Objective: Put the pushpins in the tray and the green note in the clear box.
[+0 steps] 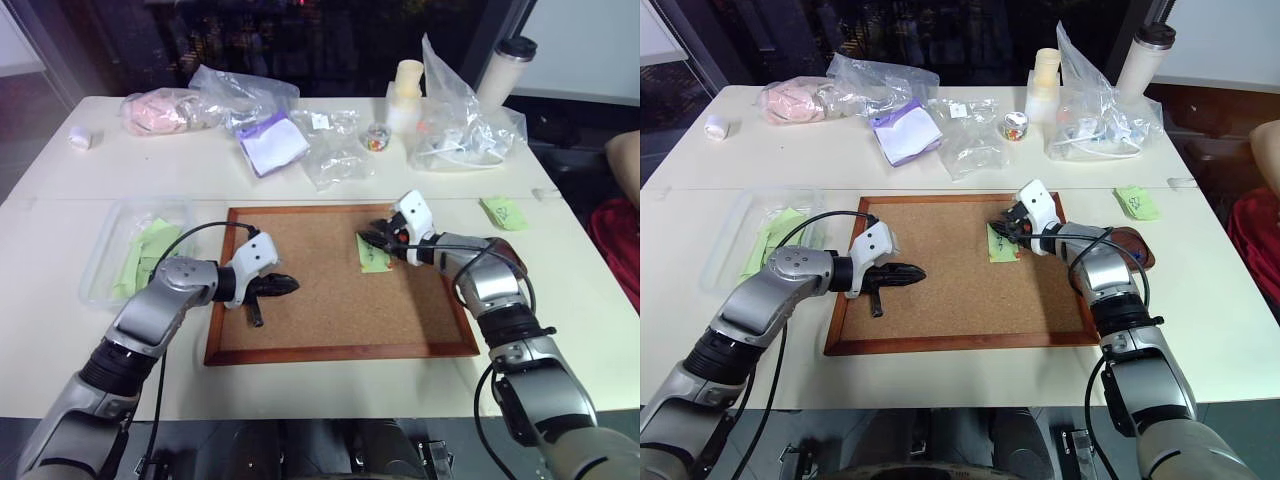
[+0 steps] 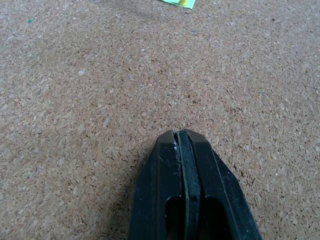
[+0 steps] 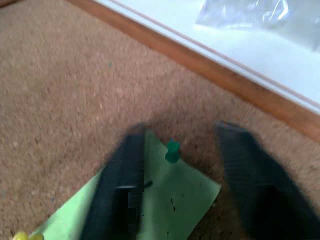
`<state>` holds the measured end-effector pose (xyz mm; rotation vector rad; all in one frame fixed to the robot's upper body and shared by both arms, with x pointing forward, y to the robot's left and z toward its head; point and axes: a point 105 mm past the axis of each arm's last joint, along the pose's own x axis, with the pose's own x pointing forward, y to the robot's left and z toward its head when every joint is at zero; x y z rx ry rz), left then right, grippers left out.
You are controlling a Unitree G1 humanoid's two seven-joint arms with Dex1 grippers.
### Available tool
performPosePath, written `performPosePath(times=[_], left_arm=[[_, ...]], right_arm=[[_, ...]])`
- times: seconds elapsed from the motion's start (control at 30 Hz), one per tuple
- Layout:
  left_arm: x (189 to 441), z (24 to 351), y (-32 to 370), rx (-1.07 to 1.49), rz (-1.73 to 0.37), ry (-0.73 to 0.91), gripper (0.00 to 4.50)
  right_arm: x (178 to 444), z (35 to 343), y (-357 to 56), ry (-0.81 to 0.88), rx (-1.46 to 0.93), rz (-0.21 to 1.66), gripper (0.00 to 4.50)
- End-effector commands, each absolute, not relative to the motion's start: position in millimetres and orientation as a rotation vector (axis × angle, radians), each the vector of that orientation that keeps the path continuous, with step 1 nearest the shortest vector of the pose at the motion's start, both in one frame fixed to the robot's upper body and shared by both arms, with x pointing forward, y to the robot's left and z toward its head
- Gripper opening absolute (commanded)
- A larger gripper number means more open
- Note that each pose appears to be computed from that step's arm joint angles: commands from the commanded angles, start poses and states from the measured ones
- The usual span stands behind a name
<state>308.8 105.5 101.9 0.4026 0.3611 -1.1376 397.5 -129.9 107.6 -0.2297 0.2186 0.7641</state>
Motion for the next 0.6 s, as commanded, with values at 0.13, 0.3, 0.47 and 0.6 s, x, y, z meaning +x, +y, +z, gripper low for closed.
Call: performPosePath(times=[0.13, 0.3, 0.47, 0.6], left_arm=[[307.9, 98.6, 106.3, 0.419, -1.123, 0.366, 0.0], [308.9, 94.5, 110.0, 0.461, -1.111, 0.387, 0.0], [306.4, 87.9, 112.0, 0.497, -1.117, 0.418, 0.0], [303.5, 88.4, 108.2, 0.487, -1.136, 0.417, 0.0]], right_arm=[[400.6, 118.6, -132.0, 0.181, -0.236, 0.761, 0.04], [405.8, 137.8, -135.9, 0.086, -0.206, 0.707, 0.04], [403.4, 156.9, -140.1, -0.006, -0.167, 0.681, 0.04], [399.9, 159.2, -143.6, -0.011, -0.131, 0.673, 0.04]])
